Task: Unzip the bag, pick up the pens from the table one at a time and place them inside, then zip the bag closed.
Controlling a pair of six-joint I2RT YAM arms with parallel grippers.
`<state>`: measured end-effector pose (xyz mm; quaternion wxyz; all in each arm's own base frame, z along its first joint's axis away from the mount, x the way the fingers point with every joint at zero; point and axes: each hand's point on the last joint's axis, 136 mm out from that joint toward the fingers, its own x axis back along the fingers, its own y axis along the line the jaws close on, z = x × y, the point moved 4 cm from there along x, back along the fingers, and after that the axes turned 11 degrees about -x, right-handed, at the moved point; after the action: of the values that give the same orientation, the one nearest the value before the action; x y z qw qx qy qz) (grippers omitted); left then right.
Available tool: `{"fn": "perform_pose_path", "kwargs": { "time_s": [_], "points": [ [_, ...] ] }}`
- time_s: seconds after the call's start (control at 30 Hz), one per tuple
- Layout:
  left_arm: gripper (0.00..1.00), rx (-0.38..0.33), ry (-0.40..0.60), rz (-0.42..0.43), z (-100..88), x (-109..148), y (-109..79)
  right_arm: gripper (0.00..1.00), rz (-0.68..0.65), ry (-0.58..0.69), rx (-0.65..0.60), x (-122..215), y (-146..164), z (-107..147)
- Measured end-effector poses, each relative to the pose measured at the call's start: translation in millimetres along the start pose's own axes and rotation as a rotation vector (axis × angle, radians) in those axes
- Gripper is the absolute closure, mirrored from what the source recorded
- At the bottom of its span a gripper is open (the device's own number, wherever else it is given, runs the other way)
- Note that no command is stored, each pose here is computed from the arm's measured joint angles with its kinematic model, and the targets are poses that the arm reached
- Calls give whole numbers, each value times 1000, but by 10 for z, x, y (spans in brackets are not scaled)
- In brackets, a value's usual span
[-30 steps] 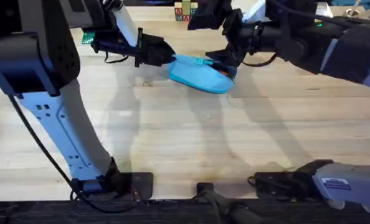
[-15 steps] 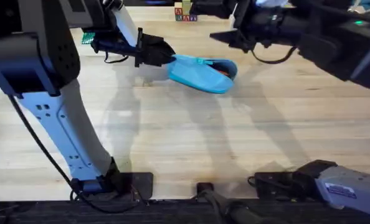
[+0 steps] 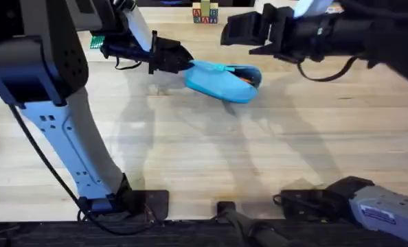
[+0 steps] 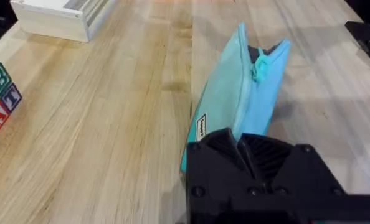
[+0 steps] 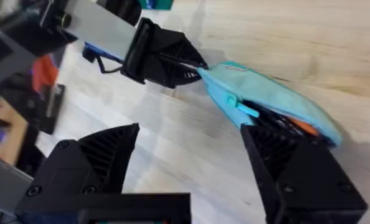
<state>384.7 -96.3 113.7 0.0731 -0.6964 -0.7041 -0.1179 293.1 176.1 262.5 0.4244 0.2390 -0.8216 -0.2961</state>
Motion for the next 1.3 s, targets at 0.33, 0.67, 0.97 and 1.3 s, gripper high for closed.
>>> {"fn": "perform_pose_path", "kwargs": {
  "time_s": [0.33, 0.67, 0.97, 1.3],
  "points": [
    [959, 0, 0, 0, 0, -1, 0, 5, 87, -8, 176, 187, 55, -98],
    [959, 0, 0, 0, 0, 0, 0, 6, 214, 26, 330, 358, -24, -101],
    [959, 0, 0, 0, 0, 0, 0, 6, 303, 24, 506, 523, 81, -260],
    [959, 0, 0, 0, 0, 0, 0, 5, 387, 110, 686, 94, 205, -276]
  ]
}}
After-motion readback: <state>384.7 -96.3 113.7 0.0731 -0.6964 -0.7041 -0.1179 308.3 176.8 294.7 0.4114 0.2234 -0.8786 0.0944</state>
